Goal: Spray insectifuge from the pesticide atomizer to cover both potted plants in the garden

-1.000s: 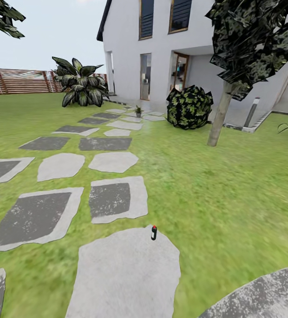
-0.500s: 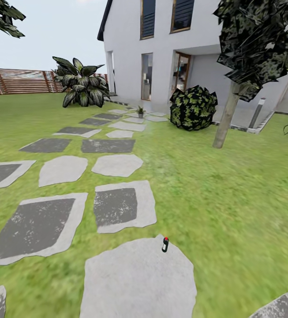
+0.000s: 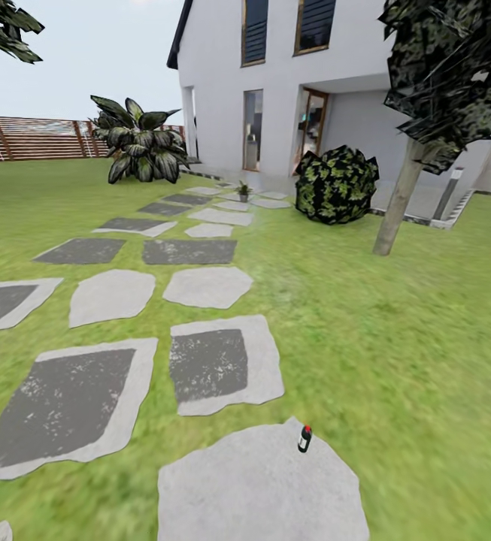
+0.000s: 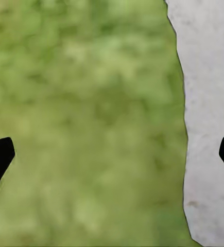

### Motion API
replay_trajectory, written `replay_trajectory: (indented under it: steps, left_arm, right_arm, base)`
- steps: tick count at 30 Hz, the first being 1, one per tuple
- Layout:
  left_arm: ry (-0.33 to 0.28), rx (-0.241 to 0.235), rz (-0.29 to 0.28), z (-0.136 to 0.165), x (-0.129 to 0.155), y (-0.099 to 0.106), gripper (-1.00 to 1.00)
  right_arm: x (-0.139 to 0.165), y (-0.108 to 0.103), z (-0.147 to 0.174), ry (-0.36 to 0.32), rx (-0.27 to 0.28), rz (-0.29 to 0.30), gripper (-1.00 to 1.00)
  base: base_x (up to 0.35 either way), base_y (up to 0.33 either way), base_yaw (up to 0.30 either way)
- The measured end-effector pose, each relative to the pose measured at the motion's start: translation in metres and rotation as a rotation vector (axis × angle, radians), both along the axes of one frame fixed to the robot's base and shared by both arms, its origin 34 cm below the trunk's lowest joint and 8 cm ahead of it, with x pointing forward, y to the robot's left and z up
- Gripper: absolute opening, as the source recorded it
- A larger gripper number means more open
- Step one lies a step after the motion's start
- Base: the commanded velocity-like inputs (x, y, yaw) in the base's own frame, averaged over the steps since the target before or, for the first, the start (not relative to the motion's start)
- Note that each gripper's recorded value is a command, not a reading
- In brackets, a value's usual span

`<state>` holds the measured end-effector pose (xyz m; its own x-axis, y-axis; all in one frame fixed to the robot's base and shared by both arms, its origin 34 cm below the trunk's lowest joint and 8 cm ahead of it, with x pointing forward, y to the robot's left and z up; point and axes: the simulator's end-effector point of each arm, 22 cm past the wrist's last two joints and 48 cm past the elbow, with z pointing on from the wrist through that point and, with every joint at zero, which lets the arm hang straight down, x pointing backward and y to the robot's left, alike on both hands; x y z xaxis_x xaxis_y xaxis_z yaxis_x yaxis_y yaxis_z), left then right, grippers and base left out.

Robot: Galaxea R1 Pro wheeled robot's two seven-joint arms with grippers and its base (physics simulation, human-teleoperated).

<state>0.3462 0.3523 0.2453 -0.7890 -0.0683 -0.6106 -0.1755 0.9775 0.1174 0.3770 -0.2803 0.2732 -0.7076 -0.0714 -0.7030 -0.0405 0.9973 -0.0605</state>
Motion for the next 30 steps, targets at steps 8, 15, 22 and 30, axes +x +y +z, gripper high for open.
replay_trajectory:
  steps: [8,15,22,30]
  left_arm:
    - [-0.001,0.0,0.0,0.0001,0.0003,0.0,1.0]
    - [-0.001,0.0,0.0,0.0001,0.0003,0.0,1.0]
    - [-0.001,0.0,0.0,0.0001,0.0003,0.0,1.0]
    - [-0.001,0.0,0.0,0.0001,0.0003,0.0,1.0]
  right_arm:
    - [0.0002,0.0,0.0,0.0,0.0,0.0,1.0]
    - [0.0001,-0.0003,0.0,0.0,-0.001,-0.001,1.0]
    - [0.0001,-0.0011,0.0001,0.0,-0.001,-0.005,1.0]
    - [-0.0001,-0.0015,0.0,0.0,-0.001,-0.007,1.0]
  base:
    - [0.241,0.241,0.0]
    - [0.241,0.242,0.0]
    - [0.241,0.242,0.0]
    - [0.241,0.242,0.0]
